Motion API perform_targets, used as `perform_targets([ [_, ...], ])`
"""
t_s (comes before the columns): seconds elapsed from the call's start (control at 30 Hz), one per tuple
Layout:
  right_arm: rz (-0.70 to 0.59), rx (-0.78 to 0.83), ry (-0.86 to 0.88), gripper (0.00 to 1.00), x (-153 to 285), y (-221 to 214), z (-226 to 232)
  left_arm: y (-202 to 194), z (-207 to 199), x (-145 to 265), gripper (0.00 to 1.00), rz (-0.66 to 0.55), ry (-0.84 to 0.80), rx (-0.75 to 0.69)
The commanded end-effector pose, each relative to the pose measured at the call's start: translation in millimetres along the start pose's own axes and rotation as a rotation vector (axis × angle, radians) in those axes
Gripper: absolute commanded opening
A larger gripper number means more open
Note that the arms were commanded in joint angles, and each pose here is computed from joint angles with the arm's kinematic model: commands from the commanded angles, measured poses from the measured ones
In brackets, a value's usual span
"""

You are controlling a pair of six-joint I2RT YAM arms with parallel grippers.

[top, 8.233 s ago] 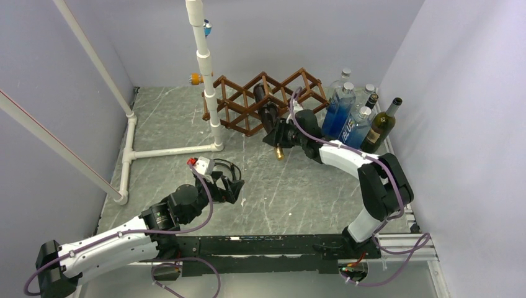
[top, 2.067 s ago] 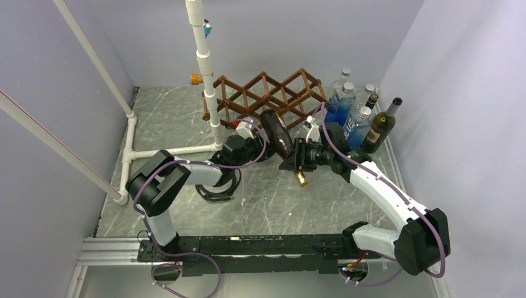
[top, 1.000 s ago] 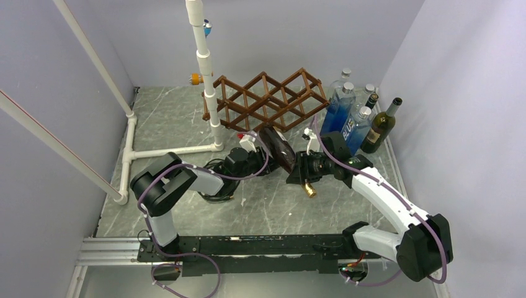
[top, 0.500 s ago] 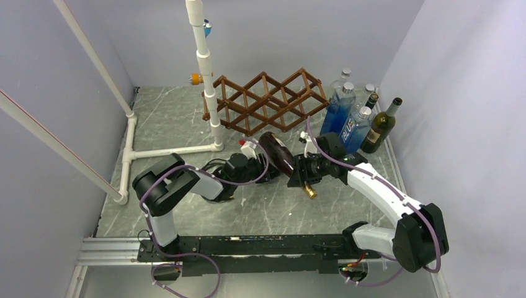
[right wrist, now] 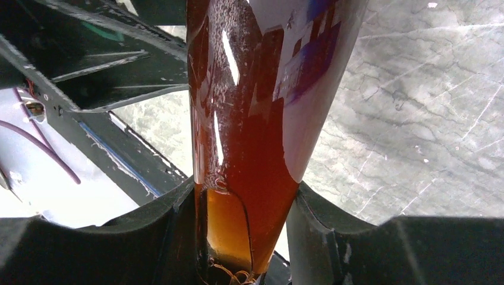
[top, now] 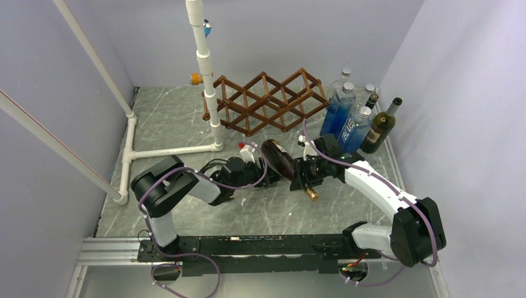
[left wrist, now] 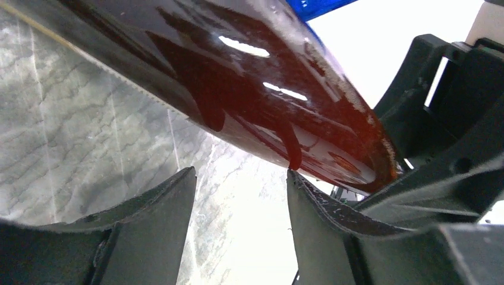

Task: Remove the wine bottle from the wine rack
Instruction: Pick up the wine bottle from the wine rack.

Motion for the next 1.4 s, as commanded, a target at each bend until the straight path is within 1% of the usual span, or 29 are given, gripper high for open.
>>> perform_targets([
  [0.0,-0.219,0.246,0.182,0.00,22,55,38,33,-61,11,0.64,-0.143,-0.233,-0.105],
  [0.1,-0.222,0.252,0.174,0.00,23,57,38,29,-63,21,0.66,-0.125,-0.234,-0.170],
  [0.2,-0.222,0.268,0.163,0.00,25,58,37,27,-62,37,0.70,-0.122,-0.218,-0.274],
  [0.3,-0.211,0.292,0.158,0.00,27,58,37,28,-59,54,0.75,-0.122,-0.167,-0.431],
  [0.43,-0.188,0.338,0.139,0.00,30,57,34,29,-46,76,0.78,-0.088,-0.011,-0.651],
  [0.57,-0.191,0.409,0.092,0.00,36,58,30,28,-49,100,0.82,-0.127,0.021,-0.838],
  [0.6,-0.186,0.426,0.084,0.00,38,57,29,27,-51,105,0.86,-0.144,0.019,-0.876],
  [0.67,-0.178,0.457,0.077,0.00,42,57,29,25,-55,113,0.97,-0.173,0.000,-0.966],
  [0.7,-0.171,0.473,0.076,0.00,44,57,29,25,-58,117,0.99,-0.198,-0.013,-0.993],
  [0.77,-0.154,0.532,0.085,0.00,48,58,30,26,-62,125,0.99,-0.244,-0.047,-1.065],
  [0.83,-0.121,0.561,0.093,0.00,51,56,30,27,-63,132,0.99,-0.276,-0.065,-1.078],
  [0.9,-0.086,0.609,0.111,0.00,54,54,31,26,-63,135,0.99,-0.277,-0.075,-1.105],
  [1.03,-0.021,0.660,0.162,0.00,57,51,33,18,-64,133,0.99,-0.196,-0.120,-1.197],
  [1.17,0.030,0.671,0.186,0.00,57,50,33,5,-75,125,0.99,-0.172,-0.223,-1.287],
  [1.23,0.042,0.676,0.183,0.00,58,50,32,0,-77,117,0.99,-0.170,-0.212,-1.361],
  [1.37,0.064,0.692,0.167,0.00,59,49,32,-2,-80,94,0.99,-0.185,-0.115,-1.508],
])
Point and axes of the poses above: each gripper's point midway between its finger pads, its own x axis back along the fingers, its own z axis along the line the jaws close on, y = z × x, the point moved 5 cm from there along x, back along the fingers, and after that the axes turned 10 degrees about x, right-handed, at the moved point
